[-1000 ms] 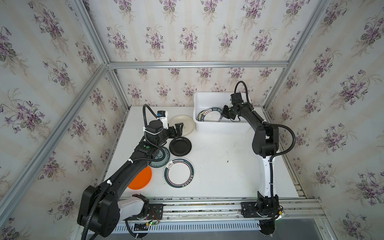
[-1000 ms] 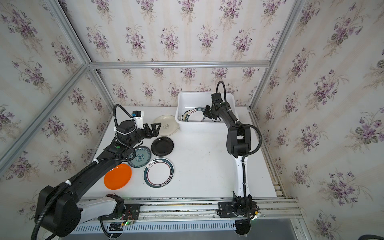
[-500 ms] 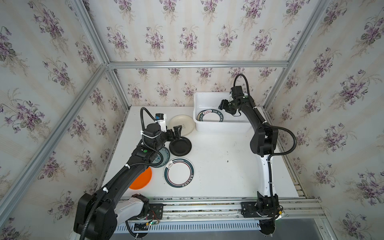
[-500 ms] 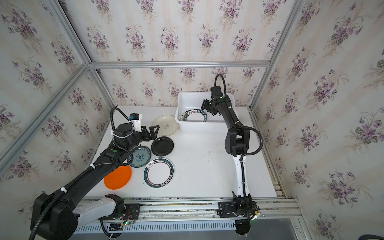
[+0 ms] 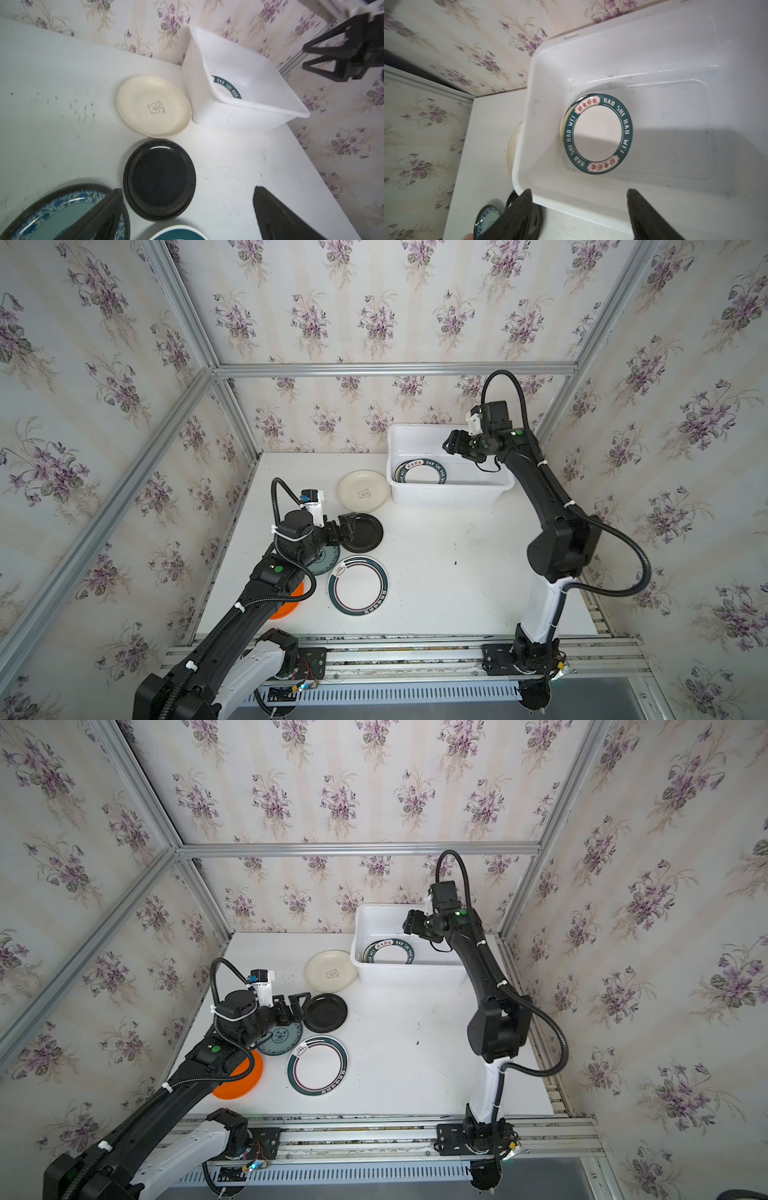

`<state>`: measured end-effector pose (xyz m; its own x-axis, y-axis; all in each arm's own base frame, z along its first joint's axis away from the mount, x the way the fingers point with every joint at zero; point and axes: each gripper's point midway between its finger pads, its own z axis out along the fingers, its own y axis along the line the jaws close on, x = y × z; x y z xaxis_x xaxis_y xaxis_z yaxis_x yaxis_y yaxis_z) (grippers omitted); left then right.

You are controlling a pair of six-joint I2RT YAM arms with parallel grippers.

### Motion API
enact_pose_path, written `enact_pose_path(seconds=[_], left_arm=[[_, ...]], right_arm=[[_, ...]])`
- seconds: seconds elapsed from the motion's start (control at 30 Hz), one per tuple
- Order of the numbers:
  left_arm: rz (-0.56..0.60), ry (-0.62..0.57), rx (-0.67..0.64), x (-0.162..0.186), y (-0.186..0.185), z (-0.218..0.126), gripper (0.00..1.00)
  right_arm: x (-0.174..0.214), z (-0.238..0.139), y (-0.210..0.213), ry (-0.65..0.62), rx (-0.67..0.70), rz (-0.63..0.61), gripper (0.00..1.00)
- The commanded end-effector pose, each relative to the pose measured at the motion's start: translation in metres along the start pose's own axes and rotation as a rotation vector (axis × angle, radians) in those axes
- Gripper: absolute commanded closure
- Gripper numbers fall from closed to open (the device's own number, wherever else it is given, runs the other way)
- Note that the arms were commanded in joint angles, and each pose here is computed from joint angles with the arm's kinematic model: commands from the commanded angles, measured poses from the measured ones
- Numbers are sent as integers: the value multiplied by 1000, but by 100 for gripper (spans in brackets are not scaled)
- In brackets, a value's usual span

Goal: Place the plates into the plastic bin on the countertop
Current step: 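Withdraw the right gripper from the bin while the left gripper moves to the striped plate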

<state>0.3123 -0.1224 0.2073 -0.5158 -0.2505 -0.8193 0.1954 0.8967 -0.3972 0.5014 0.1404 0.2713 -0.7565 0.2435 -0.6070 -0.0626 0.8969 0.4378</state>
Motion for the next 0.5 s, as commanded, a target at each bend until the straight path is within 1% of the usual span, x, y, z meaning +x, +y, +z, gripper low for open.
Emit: enact_pose_path(seconds=[0.0,0.07,0.13,0.2,0.27,0.37,0.47], left_arm=[[-17,70,-89,22,20,1,0],[-40,124,-113,33,24,-1,0],[-74,145,-115,42,25,-4,0],[-103,160,-145,50,31,-9,0],[-114,193,-197,57,39,-15,0],[-117,265,-279,69,52,-21,0],[-146,349,-308,85,55,-25,0]], right_arm=[[2,-21,29,-130,-145,8,26],[26,-31,30,-147,-189,40,26],[49,-36,34,-150,-254,53,26],[71,-38,40,-129,-330,55,26],[90,-40,40,-101,-370,63,26],[111,-44,36,-72,-378,59,26],[122,-52,33,-72,-382,32,26]])
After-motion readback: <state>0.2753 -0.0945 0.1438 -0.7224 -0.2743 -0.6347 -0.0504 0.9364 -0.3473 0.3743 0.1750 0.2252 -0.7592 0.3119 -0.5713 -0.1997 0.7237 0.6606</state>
